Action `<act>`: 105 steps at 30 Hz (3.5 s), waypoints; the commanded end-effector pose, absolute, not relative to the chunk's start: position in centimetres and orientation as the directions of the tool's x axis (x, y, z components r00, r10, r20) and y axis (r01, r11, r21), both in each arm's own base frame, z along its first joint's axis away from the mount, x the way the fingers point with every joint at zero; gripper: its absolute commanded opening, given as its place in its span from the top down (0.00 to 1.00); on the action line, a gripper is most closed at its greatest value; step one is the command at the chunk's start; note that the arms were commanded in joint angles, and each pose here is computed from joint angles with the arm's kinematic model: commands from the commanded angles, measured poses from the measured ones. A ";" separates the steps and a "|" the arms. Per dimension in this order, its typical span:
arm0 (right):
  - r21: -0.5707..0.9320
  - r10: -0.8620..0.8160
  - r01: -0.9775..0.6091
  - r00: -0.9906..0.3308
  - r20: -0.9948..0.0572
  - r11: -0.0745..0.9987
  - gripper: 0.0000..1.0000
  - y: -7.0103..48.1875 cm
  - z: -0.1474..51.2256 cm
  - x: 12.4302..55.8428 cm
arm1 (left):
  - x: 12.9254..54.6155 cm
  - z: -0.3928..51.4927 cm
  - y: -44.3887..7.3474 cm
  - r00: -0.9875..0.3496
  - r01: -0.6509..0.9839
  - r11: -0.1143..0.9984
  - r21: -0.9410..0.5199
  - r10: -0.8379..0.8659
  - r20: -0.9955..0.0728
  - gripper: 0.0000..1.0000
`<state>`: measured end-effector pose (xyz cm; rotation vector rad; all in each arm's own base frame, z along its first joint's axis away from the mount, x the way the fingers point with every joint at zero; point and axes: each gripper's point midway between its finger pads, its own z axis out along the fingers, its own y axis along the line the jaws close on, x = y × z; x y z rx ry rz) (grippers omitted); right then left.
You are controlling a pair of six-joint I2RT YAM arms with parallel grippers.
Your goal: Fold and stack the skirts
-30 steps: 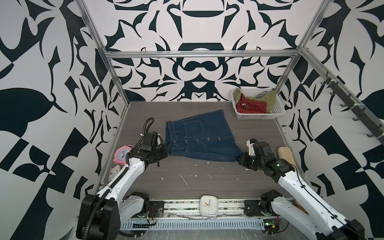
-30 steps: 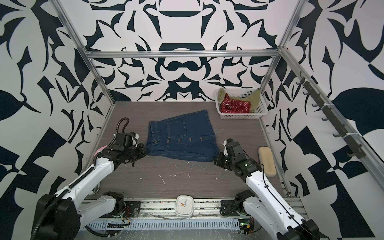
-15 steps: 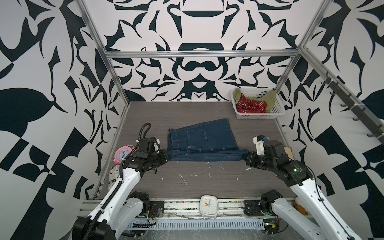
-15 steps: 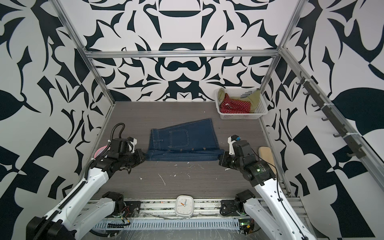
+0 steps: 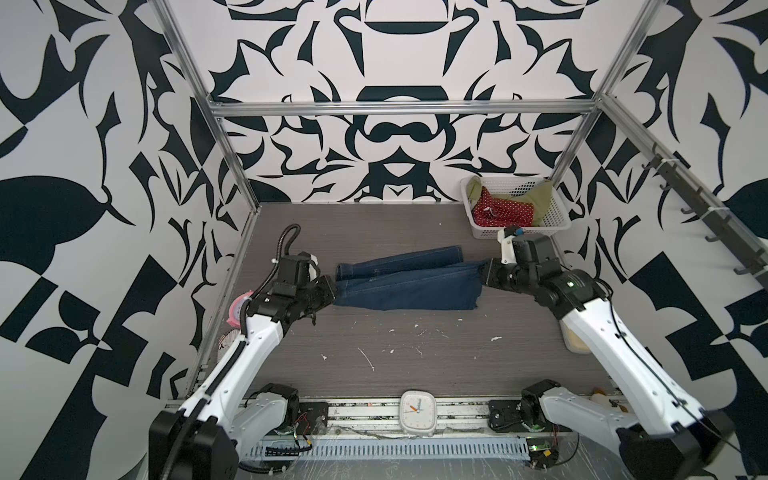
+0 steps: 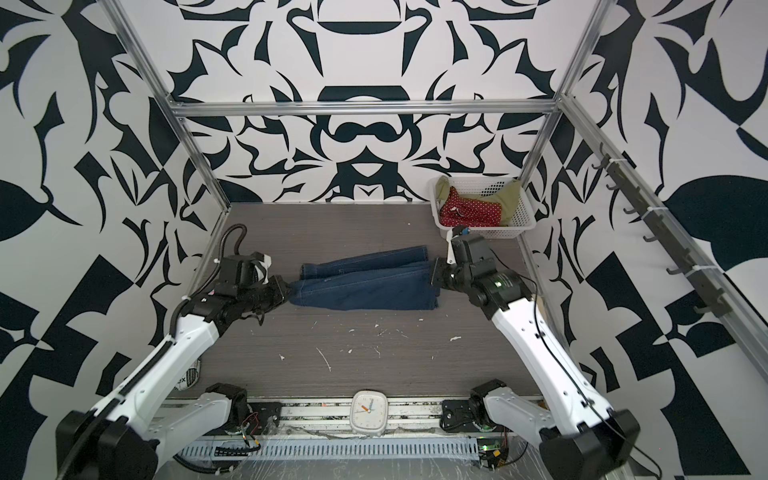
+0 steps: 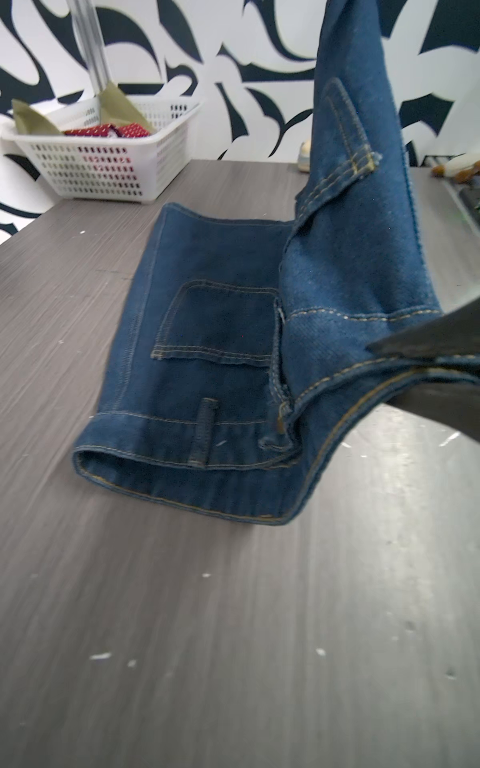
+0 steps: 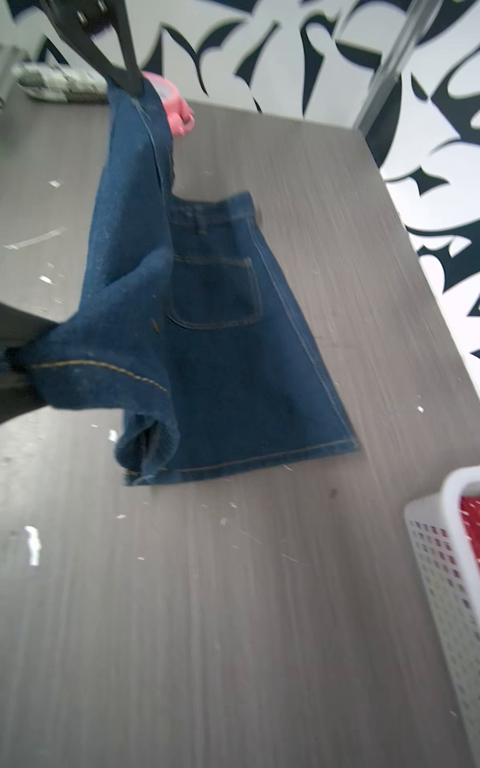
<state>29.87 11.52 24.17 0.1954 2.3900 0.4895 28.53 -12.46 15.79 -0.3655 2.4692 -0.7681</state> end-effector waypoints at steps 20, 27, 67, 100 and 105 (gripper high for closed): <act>0.252 0.278 0.139 -0.674 -0.685 0.958 0.95 9.6 21.2 43.0 | 37.3 12.2 -9.0 -0.810 -0.103 0.925 -0.366 -0.292 -0.509 0.75; 0.333 0.312 0.094 -0.647 -0.696 0.938 0.44 11.5 21.8 51.5 | 43.8 14.2 -5.9 -0.736 -0.148 0.936 -0.319 -0.320 -0.597 0.43; 0.386 0.205 0.021 -0.872 -0.444 0.922 0.85 14.3 5.0 33.8 | 33.8 5.0 -8.7 -0.783 -0.262 0.839 -0.476 -0.474 -0.404 0.67; 0.379 0.257 0.122 -0.908 -0.331 0.917 0.56 12.7 1.4 35.5 | 36.4 0.5 -13.6 -0.879 -0.167 0.784 -0.598 -0.393 -0.271 0.47; 0.399 0.260 0.123 -0.915 -0.310 0.909 0.57 13.1 0.6 35.3 | 36.3 1.1 -13.3 -0.871 -0.166 0.786 -0.596 -0.401 -0.285 0.97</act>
